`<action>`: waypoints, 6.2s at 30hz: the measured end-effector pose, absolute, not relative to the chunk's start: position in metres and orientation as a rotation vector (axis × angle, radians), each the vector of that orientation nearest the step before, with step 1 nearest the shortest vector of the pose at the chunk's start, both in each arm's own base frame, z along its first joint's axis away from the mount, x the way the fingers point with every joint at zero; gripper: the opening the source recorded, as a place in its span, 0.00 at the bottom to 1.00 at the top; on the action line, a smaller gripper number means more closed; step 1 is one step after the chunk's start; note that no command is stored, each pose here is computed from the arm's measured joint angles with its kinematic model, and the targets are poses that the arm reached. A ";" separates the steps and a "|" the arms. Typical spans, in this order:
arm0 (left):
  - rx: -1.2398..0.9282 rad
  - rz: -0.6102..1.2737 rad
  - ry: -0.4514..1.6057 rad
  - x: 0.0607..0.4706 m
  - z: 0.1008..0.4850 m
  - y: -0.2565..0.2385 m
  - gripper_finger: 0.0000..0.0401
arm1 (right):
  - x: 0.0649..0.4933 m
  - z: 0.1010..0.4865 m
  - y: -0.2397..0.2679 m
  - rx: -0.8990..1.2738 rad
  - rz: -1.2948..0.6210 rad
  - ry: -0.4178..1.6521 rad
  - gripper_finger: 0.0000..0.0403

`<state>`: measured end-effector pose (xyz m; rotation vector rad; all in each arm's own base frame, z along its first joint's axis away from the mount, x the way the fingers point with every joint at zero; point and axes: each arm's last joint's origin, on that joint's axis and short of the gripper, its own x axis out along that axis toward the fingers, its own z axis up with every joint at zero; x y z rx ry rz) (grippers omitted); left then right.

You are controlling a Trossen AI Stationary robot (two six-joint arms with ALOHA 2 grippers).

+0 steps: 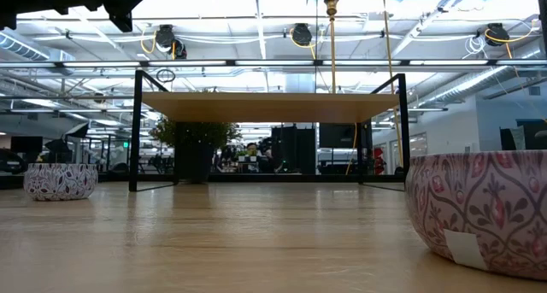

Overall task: Pick & Place candle stick holders
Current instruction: Put the gold candle holder on the shelf

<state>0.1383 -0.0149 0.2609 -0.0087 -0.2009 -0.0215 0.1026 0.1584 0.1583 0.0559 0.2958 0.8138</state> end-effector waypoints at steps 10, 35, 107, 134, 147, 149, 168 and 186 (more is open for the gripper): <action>-0.035 -0.024 -0.201 0.138 0.261 -0.015 0.46 | 0.125 0.176 0.138 0.176 0.220 0.066 0.04; -0.053 -0.164 -0.184 0.198 0.265 -0.041 0.46 | 0.242 0.238 0.084 0.130 0.031 0.112 0.03; -0.036 -0.050 0.139 0.377 0.268 -0.057 0.03 | 0.263 0.224 0.077 0.005 0.024 0.114 0.39; 0.062 0.198 0.265 0.290 0.342 -0.036 0.05 | 0.261 0.216 0.074 -0.038 -0.124 0.192 0.54; 0.066 0.254 0.141 0.232 0.387 -0.025 0.05 | 0.260 0.213 0.074 -0.049 -0.125 0.218 0.53; 0.095 0.348 0.150 0.224 0.389 -0.019 0.05 | 0.260 0.213 0.074 -0.048 -0.125 0.217 0.53; 0.079 0.759 0.265 0.218 0.379 0.047 0.03 | 0.260 0.214 0.074 -0.046 -0.122 0.212 0.53; -0.024 0.811 0.337 0.229 0.361 0.082 0.07 | 0.260 0.214 0.074 -0.016 -0.125 0.211 0.53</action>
